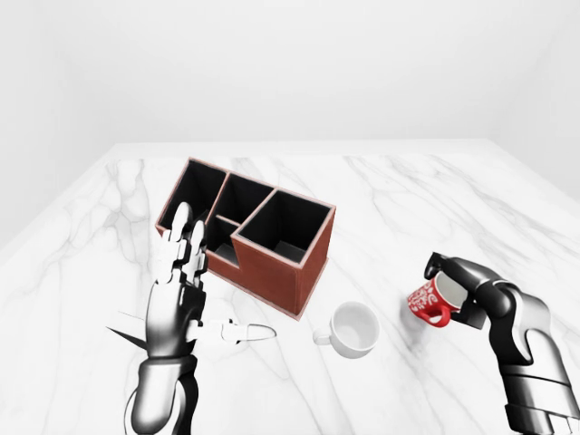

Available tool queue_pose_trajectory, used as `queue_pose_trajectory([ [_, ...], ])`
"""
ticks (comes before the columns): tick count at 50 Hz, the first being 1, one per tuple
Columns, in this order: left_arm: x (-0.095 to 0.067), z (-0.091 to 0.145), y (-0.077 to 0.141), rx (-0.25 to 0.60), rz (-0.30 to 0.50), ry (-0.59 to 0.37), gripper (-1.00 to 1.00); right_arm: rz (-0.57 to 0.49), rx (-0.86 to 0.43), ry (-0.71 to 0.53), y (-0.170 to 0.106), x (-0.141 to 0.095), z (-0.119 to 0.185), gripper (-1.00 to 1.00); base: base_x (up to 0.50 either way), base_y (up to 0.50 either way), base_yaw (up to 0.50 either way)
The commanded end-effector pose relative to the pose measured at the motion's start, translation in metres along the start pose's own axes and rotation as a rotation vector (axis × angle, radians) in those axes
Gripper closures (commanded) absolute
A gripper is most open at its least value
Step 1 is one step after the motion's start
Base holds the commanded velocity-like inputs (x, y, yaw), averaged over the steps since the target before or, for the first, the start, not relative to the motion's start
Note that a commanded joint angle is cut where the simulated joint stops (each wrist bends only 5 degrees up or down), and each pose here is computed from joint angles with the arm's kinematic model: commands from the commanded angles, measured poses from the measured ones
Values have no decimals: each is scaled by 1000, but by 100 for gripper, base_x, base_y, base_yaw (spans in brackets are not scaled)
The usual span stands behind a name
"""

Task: Pick up the red mug and place it to the right of the caddy.

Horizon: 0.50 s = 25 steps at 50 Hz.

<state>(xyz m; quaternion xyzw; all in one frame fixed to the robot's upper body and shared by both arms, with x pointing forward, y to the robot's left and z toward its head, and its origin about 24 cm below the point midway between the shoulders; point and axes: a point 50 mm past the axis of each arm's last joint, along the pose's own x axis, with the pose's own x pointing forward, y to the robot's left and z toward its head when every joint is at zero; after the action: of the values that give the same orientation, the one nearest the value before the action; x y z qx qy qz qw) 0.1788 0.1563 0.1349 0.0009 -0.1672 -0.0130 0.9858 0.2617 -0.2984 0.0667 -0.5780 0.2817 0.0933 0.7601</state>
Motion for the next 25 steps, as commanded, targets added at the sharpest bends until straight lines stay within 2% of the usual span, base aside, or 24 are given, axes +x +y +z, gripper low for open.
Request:
queue_pose_trajectory([
  [1,-1,1,-1,0,-2,-1,-100,-213,-18,-34,-46,-25,10,100,0,0,0],
  [4,-1,2,-1,-1,-3,-4,-100,-283,-40,-65,-63,-32,20,100,0,0,0],
  [13,-1,2,-1,-2,-4,-8,-100,-400,-109,-146,-87,-43,55,100,0,0,0],
  [25,-1,5,-2,-4,-6,-17,-100,-453,-170,-209,-99,-44,92,100,0,0,0],
])
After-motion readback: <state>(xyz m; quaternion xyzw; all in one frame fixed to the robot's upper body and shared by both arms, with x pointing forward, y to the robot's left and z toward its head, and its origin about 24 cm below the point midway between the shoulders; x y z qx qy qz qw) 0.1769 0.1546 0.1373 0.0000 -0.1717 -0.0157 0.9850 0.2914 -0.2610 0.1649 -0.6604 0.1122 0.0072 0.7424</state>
